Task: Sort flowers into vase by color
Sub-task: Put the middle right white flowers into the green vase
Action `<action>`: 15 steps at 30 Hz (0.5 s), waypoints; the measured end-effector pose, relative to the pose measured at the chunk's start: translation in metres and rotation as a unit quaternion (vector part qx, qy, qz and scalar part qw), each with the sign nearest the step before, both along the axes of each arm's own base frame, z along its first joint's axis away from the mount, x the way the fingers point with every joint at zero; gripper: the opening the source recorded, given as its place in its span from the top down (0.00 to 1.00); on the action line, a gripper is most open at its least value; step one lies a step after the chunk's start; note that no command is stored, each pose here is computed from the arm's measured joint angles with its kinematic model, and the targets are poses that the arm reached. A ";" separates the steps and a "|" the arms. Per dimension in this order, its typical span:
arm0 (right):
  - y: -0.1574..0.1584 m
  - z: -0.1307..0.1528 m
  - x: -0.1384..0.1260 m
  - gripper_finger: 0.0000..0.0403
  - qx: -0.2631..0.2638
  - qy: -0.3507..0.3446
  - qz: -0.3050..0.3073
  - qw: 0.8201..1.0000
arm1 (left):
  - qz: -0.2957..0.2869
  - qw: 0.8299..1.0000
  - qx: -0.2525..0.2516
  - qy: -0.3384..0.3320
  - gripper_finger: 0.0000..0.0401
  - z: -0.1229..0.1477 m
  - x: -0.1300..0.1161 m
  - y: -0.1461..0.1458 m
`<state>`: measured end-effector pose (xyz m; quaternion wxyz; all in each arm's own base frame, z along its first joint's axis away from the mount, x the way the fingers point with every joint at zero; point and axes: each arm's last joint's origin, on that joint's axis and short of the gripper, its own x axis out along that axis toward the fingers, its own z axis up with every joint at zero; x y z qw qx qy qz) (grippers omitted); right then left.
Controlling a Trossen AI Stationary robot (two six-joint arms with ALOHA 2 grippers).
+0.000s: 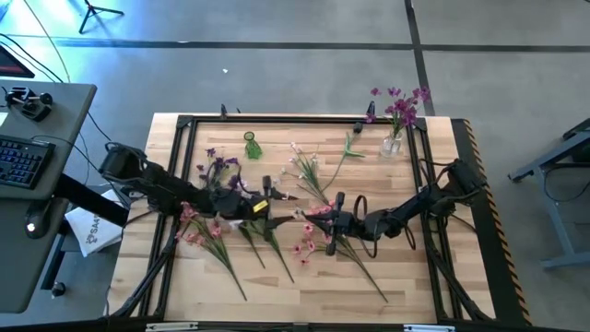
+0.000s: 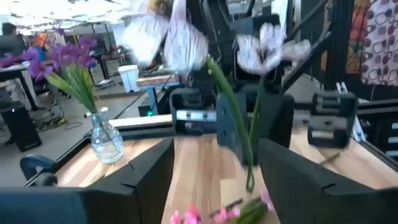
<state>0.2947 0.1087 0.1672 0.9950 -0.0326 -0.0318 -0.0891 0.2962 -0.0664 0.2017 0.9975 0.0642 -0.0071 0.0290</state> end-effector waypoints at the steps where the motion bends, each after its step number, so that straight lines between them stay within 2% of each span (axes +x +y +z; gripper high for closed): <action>1: 0.000 0.000 0.000 1.00 0.000 0.000 0.000 1.000 | -0.002 1.000 0.000 0.000 0.44 0.000 0.002 0.000; 8: 0.000 0.000 0.000 1.00 0.001 0.000 0.000 1.000 | -0.005 1.000 0.008 -0.004 0.47 0.002 0.018 -0.005; 15: 0.000 0.000 0.000 1.00 0.001 0.001 0.000 1.000 | -0.004 1.000 0.007 -0.008 0.63 0.004 0.020 -0.006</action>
